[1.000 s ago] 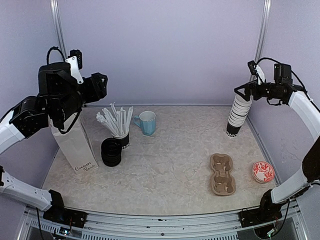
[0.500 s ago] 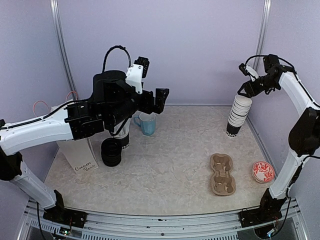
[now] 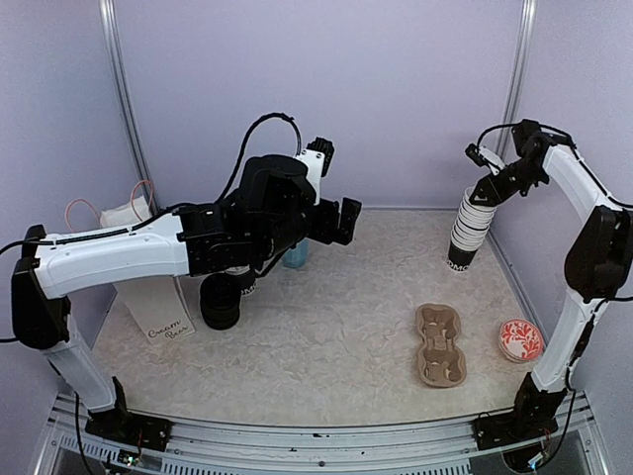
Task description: Pack the takeout coffee
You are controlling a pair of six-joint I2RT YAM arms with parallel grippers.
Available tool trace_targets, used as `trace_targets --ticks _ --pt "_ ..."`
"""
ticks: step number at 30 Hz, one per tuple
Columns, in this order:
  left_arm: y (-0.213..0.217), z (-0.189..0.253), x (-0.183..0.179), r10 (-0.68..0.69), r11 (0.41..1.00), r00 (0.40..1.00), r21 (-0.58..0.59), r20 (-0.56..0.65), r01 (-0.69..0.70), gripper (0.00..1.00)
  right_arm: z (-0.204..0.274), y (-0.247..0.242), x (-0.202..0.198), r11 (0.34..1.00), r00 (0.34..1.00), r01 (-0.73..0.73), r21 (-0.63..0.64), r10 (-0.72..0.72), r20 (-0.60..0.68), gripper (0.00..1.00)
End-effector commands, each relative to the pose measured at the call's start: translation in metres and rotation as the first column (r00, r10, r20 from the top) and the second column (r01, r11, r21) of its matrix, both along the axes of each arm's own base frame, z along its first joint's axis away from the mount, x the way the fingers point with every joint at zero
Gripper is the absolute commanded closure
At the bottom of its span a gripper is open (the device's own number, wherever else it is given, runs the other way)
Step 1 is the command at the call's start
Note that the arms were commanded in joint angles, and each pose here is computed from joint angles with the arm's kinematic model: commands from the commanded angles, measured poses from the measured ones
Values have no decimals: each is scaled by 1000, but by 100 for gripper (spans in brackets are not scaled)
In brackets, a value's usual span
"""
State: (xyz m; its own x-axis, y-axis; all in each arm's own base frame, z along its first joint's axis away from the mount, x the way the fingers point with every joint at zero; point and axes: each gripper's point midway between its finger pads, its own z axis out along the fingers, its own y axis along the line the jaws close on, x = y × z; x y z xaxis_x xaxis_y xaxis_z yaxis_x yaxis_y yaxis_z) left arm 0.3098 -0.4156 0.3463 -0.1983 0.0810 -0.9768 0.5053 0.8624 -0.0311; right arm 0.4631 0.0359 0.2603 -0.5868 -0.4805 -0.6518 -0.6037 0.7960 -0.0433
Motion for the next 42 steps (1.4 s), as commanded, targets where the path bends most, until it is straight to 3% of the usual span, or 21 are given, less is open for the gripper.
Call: trace_targets --ticks 1,5,8,16,25,31,37,42 --pt "-7 -15 -3 -31 999 998 -41 -52 29 1 2 5 1 1000 1000 -15 -8 15 -6 62" --pt "9 -20 10 101 994 991 -28 -88 -104 1 -1 5 3 1000 1000 -17 -7 17 -14 71" --pt "4 -30 13 108 994 990 32 -94 -106 1 -3 6 3 1000 1000 -21 -3 21 -19 77" --pt "-5 -37 9 45 997 994 71 -98 -38 1 -7 10 1 1000 999 -27 -7 27 -32 71" --pt "1 -36 12 64 997 993 58 -95 -59 1 -7 11 3 1000 999 -23 -8 22 -33 94" --pt "5 -36 15 64 997 992 47 -105 -60 1 -12 11 1 1000 999 -23 -9 23 -45 87" --pt "4 -37 13 56 998 992 38 -114 -52 2 -9 12 2 1000 999 -20 -5 20 -36 97" --pt "5 -38 12 53 998 992 42 -116 -48 2 16 12 -1 1000 999 -24 -11 25 31 100"
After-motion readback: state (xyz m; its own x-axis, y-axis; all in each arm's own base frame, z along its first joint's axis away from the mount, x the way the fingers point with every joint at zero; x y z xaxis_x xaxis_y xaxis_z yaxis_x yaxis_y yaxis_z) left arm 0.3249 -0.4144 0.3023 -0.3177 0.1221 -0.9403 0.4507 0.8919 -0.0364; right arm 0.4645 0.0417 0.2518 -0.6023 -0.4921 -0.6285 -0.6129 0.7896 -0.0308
